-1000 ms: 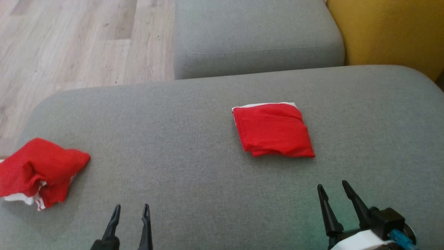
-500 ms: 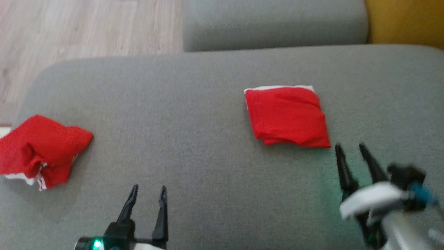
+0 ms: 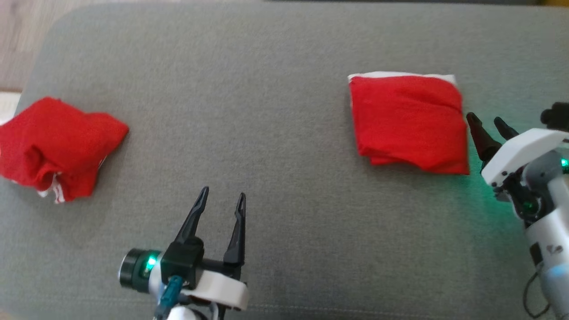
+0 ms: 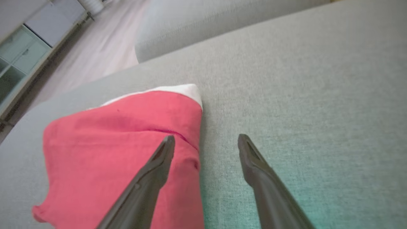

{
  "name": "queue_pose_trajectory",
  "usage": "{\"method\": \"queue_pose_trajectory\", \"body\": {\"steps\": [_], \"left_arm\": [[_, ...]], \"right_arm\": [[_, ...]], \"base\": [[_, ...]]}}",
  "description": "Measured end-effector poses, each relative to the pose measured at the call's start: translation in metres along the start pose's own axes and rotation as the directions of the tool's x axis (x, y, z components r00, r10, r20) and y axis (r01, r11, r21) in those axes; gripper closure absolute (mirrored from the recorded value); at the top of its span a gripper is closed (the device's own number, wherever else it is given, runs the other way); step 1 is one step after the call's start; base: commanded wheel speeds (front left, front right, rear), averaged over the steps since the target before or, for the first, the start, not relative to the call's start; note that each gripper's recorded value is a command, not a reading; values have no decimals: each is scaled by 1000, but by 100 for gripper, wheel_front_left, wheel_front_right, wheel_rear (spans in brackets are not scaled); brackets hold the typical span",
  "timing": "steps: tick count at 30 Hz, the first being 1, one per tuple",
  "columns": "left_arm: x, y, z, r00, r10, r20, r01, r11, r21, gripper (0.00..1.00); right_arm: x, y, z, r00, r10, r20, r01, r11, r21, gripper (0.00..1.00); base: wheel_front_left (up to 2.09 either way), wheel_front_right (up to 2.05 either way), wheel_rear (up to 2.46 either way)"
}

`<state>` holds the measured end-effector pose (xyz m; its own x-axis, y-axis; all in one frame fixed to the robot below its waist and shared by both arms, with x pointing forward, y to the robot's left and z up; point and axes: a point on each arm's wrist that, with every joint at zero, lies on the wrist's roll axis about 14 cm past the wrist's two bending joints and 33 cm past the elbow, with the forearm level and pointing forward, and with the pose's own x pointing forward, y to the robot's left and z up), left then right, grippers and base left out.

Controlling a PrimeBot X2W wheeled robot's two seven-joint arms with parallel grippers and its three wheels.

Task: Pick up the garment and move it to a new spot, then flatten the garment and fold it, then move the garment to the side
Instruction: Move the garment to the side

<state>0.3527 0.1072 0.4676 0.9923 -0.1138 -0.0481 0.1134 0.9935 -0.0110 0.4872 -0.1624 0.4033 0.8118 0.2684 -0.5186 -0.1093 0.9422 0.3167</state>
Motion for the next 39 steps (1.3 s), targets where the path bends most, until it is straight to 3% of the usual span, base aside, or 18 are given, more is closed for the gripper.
{"method": "queue_pose_trajectory", "body": {"steps": [7,8,10,16,21,30,39], "left_arm": [[6,3,-10,999,21,-32,-21,1000,-2,0],[7,4,-10,999,23,-32,-23,1000,-1,0],[9,3,-11,999,21,-35,-21,1000,-9,0],[21,-5,-12,1000,-1,-31,0,1000,-15,0],[42,-24,-9,998,-68,-8,67,997,-28,0],[83,-79,-11,963,-268,35,269,962,-45,0],[103,-106,-23,935,-352,40,354,933,-63,0]], "right_arm": [[23,2,-28,988,16,-154,-15,1000,9,1],[25,4,-31,986,24,-167,-23,1000,8,37],[28,6,-32,983,28,-179,-30,1000,-8,100],[28,-13,-26,985,-5,-175,-8,997,-78,100],[8,-71,-10,981,-124,-148,98,980,-172,100],[-53,-165,21,943,-329,-38,298,893,-336,100],[-81,-204,50,909,-409,77,406,829,-386,100]], "base": [[0,0,0],[0,0,0],[0,0,0],[0,0,0],[0,0,0],[0,0,0],[0,0,0]]}}
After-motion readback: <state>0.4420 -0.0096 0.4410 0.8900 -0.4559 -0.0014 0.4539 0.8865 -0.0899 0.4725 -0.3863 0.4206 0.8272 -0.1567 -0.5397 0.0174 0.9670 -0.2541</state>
